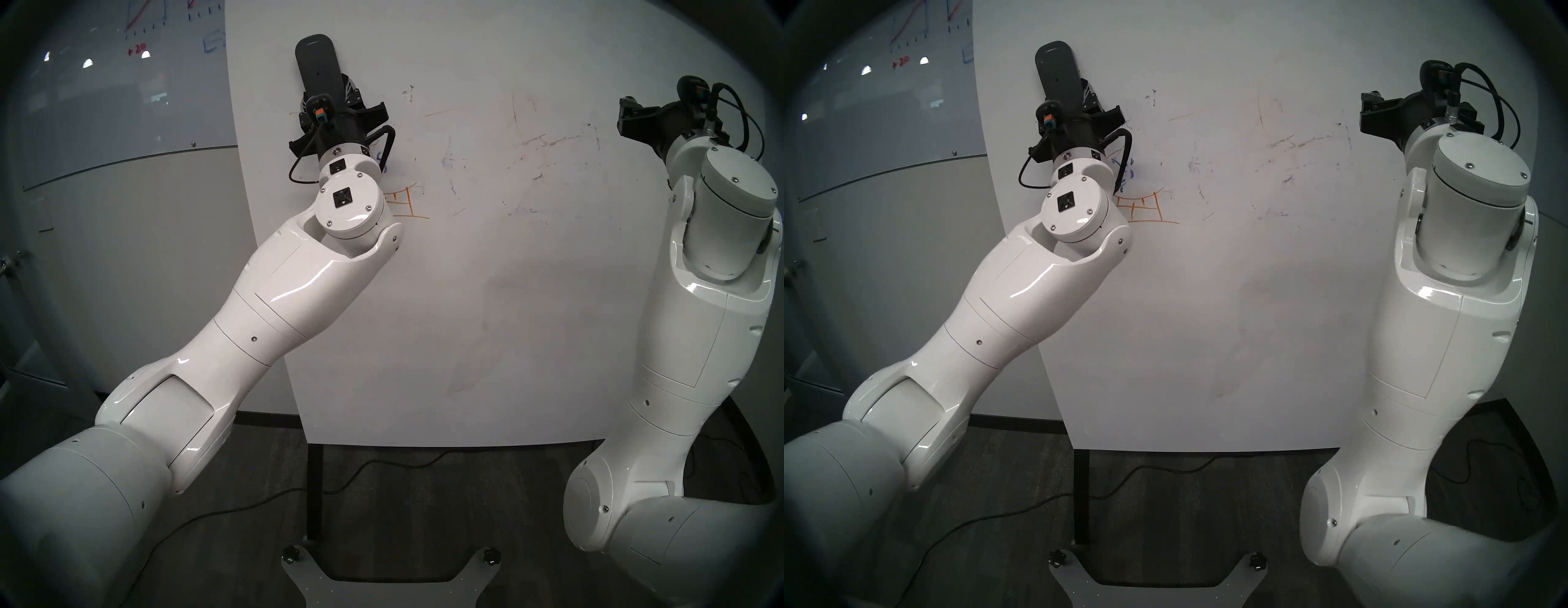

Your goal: Erase all marks on the whiteboard with the eraser

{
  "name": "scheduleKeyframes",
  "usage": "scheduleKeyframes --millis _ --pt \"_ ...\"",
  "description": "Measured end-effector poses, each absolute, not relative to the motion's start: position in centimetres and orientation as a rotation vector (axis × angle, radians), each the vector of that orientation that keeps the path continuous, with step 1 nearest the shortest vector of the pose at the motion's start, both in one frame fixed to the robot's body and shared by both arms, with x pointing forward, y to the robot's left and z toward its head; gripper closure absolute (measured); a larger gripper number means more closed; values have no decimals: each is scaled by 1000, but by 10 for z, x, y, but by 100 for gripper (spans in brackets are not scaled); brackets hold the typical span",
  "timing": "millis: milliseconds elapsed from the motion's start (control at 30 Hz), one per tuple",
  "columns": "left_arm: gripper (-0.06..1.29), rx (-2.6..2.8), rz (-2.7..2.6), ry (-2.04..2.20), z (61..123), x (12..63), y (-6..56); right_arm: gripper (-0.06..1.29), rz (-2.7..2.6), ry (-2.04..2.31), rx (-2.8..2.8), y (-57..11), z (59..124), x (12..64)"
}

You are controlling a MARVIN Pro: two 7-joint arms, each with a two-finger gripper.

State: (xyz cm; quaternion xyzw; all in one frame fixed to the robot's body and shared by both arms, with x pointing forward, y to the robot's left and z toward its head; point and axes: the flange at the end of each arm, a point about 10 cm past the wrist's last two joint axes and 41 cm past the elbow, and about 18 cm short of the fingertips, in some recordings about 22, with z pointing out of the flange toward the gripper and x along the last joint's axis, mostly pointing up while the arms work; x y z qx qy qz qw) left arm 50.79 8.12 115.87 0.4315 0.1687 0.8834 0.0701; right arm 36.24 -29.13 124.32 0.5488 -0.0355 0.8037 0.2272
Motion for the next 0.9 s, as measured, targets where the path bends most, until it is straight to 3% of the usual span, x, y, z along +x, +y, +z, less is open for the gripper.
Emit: scheduleKeyframes --millis 600,900 --pt "58 1880 2327 546 1034 463 40 -2 2214 -100 1510 -291 1243 362" --pt "58 1967 2313 508 1045 475 44 -2 2213 -103 1508 -292 1243 362"
